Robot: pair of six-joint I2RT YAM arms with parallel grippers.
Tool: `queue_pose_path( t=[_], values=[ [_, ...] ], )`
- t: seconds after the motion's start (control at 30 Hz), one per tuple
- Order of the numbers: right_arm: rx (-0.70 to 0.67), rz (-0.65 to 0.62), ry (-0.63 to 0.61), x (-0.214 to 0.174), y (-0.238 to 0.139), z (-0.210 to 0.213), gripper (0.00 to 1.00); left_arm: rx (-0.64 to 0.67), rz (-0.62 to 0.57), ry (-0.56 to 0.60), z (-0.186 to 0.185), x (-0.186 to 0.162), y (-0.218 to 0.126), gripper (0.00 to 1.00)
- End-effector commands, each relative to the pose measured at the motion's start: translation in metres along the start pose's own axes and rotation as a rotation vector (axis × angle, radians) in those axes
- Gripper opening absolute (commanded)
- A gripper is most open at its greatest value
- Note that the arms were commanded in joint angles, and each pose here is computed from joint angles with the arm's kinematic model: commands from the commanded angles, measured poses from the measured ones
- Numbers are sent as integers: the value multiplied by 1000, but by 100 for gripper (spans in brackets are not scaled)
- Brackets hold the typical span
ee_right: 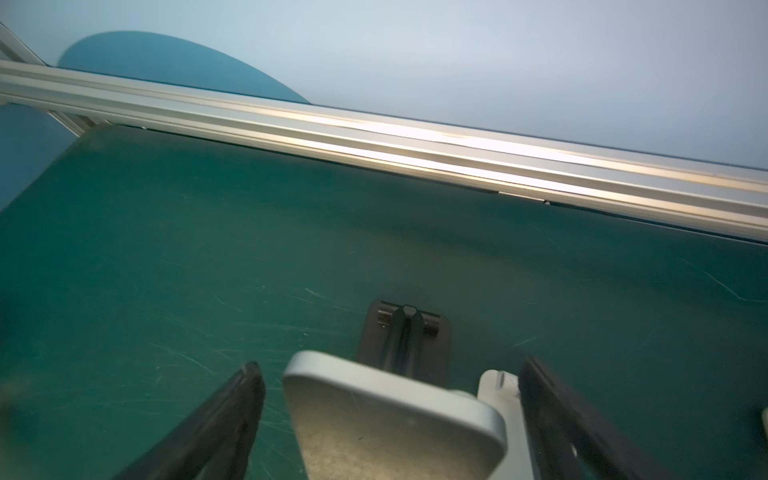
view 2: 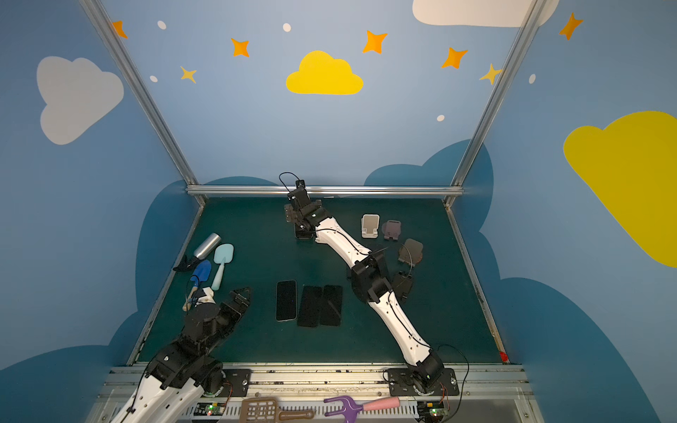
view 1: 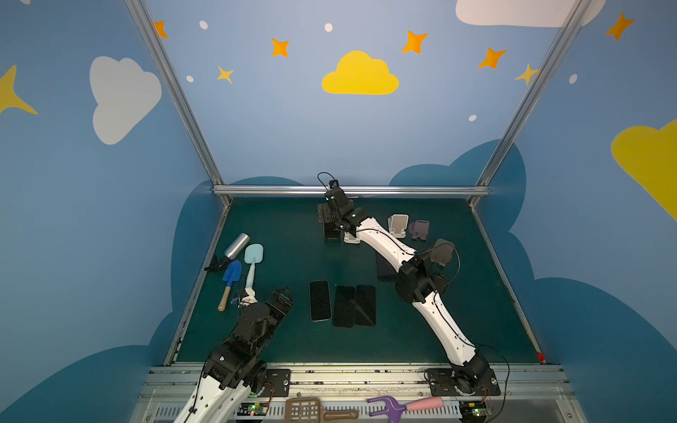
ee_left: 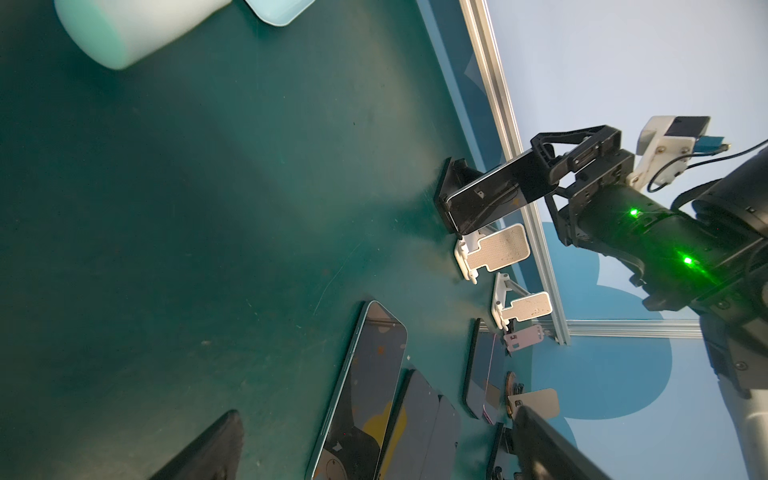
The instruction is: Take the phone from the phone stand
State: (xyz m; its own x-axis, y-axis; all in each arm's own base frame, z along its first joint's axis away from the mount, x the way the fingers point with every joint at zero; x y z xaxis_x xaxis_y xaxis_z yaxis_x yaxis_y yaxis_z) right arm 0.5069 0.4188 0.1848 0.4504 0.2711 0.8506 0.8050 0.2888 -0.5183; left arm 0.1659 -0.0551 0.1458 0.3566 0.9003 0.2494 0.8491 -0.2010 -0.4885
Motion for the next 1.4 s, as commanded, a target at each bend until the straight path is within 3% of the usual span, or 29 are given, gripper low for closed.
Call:
queue_pose_path(
  t=[0.0, 0.37, 0.9, 1.37],
  values=[
    [-20, -19, -5, 1, 3, 2, 96, -20, -28, 13, -8, 6, -6, 100],
    [-34, -43, 20, -7, 19, 7, 93, -12, -29, 8, -4, 6, -5, 100],
    [-20, -31, 21, -10, 17, 11, 74, -21, -49, 9, -4, 9, -9, 100],
    [-27, -54, 9, -2, 5, 10, 69, -41, -57, 5, -5, 10, -12, 100]
  ],
)
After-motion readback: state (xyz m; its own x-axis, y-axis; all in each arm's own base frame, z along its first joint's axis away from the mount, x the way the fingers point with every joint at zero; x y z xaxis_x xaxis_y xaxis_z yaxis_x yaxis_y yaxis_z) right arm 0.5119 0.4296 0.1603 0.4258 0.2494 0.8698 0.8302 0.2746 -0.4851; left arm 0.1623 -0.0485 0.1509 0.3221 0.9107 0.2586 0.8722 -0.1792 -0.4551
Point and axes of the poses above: each gripper's point midway between its finger pads, its own y axis out along the fingers, its own z axis along the line the jaws close on, x = y × z, the point moved 5 cm from there along -y, back along the fingers, and after that the axes turned 9 degrees about -y, right-handed, at the moved point
